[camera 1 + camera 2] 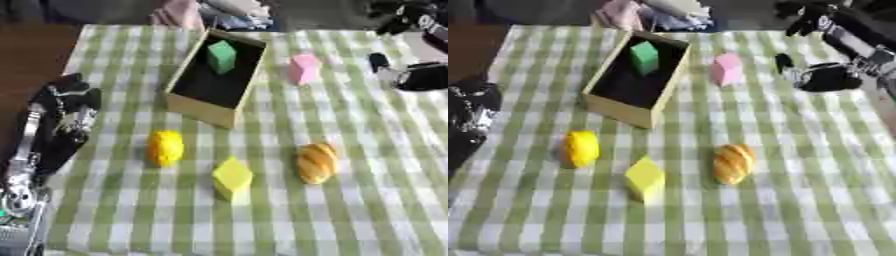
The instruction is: Pick up objects on the table and place them in the box.
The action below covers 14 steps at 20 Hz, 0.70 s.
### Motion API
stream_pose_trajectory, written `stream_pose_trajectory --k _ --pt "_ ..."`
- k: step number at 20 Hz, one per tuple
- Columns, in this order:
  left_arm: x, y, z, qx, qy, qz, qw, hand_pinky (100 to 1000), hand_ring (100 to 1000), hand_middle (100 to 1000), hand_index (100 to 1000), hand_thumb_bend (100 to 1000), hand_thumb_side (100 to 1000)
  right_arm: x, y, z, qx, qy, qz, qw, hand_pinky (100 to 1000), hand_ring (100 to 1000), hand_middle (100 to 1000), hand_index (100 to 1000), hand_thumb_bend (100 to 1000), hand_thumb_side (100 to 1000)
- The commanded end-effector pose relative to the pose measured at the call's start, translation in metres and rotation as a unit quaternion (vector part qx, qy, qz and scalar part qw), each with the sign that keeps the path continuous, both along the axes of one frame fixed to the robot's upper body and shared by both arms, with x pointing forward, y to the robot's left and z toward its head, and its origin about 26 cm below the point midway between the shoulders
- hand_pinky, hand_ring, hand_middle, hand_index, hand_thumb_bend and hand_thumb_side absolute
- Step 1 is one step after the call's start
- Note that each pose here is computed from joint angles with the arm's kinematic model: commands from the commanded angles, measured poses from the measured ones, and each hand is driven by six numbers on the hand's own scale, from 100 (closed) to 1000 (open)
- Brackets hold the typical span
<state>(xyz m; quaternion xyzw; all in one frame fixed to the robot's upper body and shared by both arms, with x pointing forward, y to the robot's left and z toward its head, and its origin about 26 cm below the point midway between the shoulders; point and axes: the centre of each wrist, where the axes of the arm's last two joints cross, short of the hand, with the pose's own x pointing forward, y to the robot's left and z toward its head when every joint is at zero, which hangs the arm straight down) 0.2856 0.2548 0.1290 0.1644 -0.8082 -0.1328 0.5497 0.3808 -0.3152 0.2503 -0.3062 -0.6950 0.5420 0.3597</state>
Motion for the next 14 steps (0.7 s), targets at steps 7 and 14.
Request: stream_pose_trajectory --k 7,14 --pt "-0.001 0.002 0.004 0.013 -0.004 -0.006 1.000 788 727 723 848 346 621 0.040 -0.025 0.011 -0.093 -0.003 -0.052 0.994 994 1000 1000 1000 100 209" --pt "-0.001 0.001 0.005 0.015 -0.005 -0.009 1.000 788 727 724 849 343 623 0.063 -0.036 0.000 -0.155 0.022 -0.080 0.985 1000 1000 1000 1000 100 274"
